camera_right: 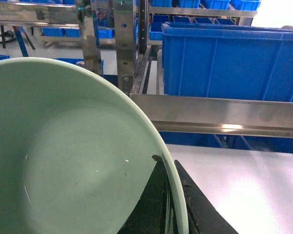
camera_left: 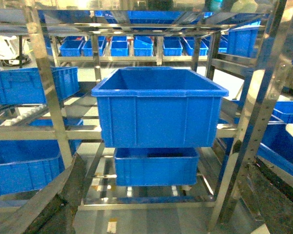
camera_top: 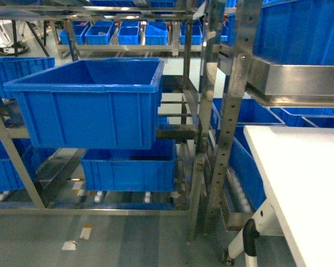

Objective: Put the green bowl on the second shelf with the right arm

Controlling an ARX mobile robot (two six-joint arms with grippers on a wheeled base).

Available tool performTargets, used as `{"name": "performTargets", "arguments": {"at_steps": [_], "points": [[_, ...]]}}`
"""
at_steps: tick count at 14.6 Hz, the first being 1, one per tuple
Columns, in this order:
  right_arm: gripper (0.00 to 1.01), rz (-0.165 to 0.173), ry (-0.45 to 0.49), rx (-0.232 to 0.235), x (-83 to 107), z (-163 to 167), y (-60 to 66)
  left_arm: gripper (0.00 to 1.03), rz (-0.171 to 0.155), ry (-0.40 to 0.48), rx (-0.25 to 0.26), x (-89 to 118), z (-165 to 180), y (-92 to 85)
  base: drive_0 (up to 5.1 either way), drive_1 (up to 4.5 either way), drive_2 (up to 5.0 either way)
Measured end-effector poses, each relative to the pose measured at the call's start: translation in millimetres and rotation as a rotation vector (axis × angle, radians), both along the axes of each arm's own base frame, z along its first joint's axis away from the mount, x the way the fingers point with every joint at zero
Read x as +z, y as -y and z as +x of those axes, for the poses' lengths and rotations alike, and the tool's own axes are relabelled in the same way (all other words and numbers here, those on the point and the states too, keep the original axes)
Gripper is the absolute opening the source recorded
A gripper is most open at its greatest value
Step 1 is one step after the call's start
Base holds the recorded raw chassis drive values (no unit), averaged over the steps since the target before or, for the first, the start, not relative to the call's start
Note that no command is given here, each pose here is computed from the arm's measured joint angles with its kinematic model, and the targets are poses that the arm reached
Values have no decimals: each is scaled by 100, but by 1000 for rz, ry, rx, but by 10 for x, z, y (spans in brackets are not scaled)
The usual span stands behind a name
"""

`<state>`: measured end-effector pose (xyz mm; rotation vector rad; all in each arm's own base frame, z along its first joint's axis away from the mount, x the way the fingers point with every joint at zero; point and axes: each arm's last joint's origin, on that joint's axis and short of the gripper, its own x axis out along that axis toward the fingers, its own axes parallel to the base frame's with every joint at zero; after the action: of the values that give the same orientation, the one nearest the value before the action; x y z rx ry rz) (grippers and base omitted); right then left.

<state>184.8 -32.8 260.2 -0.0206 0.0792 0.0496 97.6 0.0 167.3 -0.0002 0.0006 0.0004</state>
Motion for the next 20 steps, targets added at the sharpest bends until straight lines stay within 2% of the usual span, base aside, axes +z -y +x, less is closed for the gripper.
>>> {"name": "performTargets", "arguments": {"at_steps": [20], "points": [[2,1,-2,1,-2,0,0,98,0,-3,0,-3,0,0,-507,234,234]]}}
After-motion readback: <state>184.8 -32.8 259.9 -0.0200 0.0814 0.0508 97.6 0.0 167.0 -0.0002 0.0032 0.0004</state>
